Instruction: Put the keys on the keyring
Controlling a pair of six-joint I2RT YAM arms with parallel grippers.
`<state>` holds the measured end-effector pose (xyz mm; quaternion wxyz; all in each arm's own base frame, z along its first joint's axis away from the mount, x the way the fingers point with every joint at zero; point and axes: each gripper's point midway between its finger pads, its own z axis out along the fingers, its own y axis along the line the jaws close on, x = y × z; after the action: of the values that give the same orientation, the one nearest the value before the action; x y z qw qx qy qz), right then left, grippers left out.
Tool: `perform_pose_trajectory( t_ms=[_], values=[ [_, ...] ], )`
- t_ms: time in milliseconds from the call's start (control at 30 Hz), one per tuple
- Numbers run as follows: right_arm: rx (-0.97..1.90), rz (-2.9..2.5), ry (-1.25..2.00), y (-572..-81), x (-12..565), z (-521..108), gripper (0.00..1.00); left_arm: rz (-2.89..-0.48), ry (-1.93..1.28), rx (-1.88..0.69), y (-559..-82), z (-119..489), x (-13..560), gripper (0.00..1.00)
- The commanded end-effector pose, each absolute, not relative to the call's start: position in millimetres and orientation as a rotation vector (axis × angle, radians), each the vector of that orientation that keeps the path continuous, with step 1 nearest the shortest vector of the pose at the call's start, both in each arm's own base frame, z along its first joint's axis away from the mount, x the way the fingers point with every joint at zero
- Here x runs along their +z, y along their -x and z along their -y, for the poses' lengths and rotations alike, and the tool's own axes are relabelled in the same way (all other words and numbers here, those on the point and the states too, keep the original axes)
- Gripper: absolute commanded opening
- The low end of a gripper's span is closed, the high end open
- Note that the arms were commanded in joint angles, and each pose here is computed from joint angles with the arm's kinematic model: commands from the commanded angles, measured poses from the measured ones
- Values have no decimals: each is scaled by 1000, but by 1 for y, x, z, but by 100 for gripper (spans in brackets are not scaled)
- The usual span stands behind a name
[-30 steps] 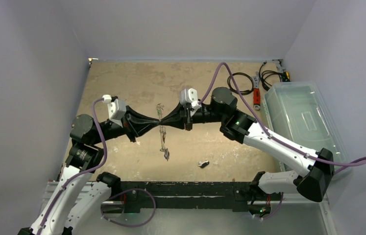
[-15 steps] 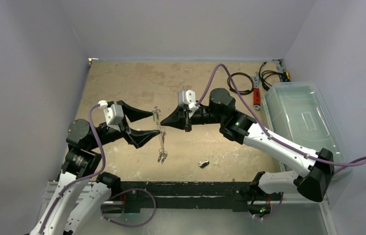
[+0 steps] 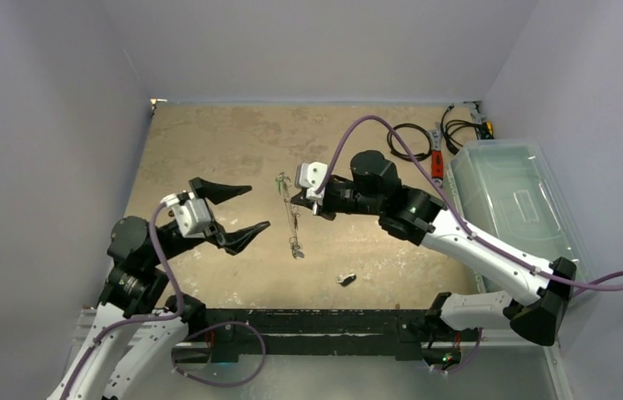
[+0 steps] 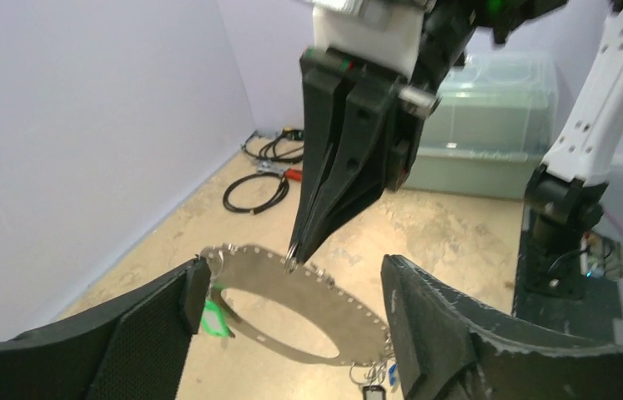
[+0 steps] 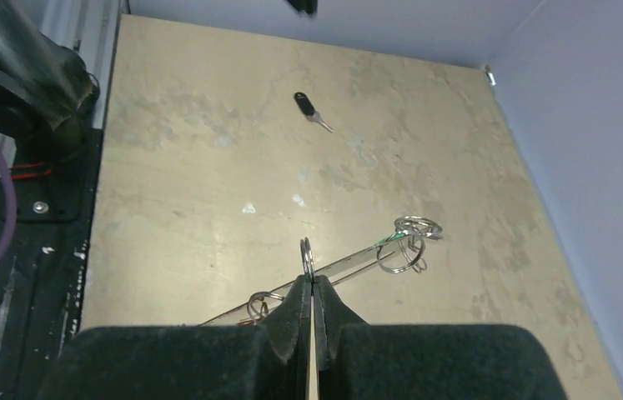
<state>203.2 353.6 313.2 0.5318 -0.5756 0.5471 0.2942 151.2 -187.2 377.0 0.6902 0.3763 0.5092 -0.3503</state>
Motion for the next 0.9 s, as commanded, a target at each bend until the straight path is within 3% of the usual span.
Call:
perform_pose_trajectory(
  t_ms=[0, 67, 267, 567, 733, 867],
  values=[
    [557, -1162, 1343, -206, 358, -335, 0, -1139, -928, -686, -172, 194, 348, 71],
    [543, -1129, 1350, -202, 360, -332, 0, -1107, -982, -675, -171, 199, 342, 62],
    [529, -1118, 1374, -193, 354, -331, 0, -1053, -1107, -647, -173, 211, 335, 50],
    [466, -1131, 1417, -188, 334, -341, 0, -1089, -1211, -656, -185, 232, 319, 44],
    [445, -1141, 1432, -188, 328, -346, 0, -1090, -1237, -653, -181, 235, 312, 34],
    [410, -1159, 1436, -193, 324, -347, 0, -1131, -1273, -626, -181, 238, 300, 31]
  ],
)
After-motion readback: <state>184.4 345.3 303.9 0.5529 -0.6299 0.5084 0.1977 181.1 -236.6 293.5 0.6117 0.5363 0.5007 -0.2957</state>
